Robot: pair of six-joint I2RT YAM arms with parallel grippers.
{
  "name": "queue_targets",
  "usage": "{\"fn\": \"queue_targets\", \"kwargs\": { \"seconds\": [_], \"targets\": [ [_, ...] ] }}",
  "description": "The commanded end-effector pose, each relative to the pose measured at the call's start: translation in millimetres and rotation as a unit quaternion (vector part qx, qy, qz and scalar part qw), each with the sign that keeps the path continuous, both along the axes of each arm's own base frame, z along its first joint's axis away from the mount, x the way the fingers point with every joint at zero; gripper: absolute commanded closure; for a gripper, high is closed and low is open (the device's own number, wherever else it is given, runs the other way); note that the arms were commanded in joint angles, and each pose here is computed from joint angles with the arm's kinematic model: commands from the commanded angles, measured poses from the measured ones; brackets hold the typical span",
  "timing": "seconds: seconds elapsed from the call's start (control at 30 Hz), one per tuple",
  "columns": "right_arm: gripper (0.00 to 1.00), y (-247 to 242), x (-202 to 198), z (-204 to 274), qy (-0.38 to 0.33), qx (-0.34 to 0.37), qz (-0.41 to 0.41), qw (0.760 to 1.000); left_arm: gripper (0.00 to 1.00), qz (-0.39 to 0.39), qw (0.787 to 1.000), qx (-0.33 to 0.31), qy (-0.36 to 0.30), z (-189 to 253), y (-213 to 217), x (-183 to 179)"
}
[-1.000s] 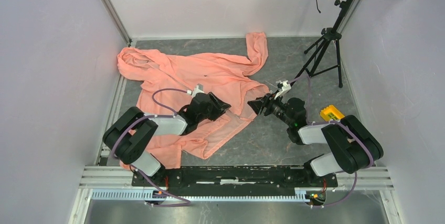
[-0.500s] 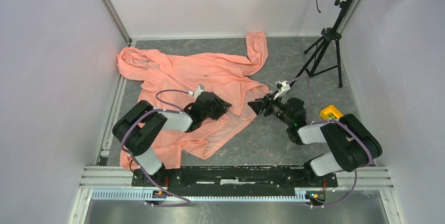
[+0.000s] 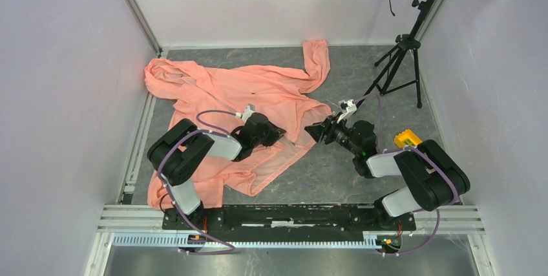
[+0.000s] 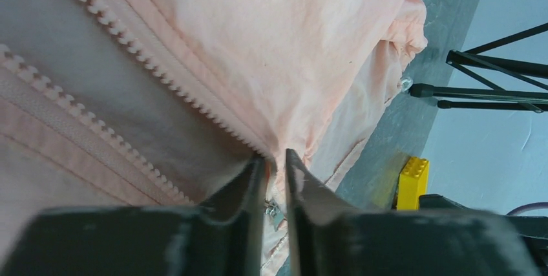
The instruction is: Zip up the jacket
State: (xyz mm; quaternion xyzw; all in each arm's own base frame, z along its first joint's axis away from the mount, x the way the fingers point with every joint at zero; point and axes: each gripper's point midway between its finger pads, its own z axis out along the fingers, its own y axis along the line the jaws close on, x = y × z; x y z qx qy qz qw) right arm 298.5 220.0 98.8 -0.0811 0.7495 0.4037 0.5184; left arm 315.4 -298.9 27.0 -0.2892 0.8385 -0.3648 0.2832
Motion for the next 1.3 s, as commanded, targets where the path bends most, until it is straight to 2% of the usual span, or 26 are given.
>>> {"fn": "queue_targets", "kwargs": {
  "seconds": [0.0,0.07,0.1,0.27,0.43,0.7,1.27],
  "targets": [
    [0.43,12,-3,22,-0.012,0.037,0.032,0.999,0.83,-0.002,0.999,0.001,-0.046,18,-6,15],
    [0.39,16,-10,25,-0.003,0.056,0.048,0.997,0.95,-0.017,0.998,0.009,-0.063,25,-8,16],
    [0.38,17,-15,27,0.000,0.066,0.055,0.996,0.98,-0.028,0.997,0.012,-0.073,29,-9,16],
    [0.36,20,-27,19,0.026,0.070,0.075,0.994,0.98,-0.058,0.992,0.002,-0.112,46,-14,13],
    [0.35,19,-28,1,0.046,0.038,0.079,0.995,0.98,-0.074,0.990,-0.026,-0.121,56,-19,9],
    [0.35,27,-40,8,0.050,0.098,0.106,0.988,0.98,-0.098,0.984,-0.061,-0.132,71,-30,5],
    [0.28,33,-32,-12,0.090,0.117,0.095,0.984,0.98,-0.111,0.980,-0.082,-0.141,88,-27,-5]
  ]
}}
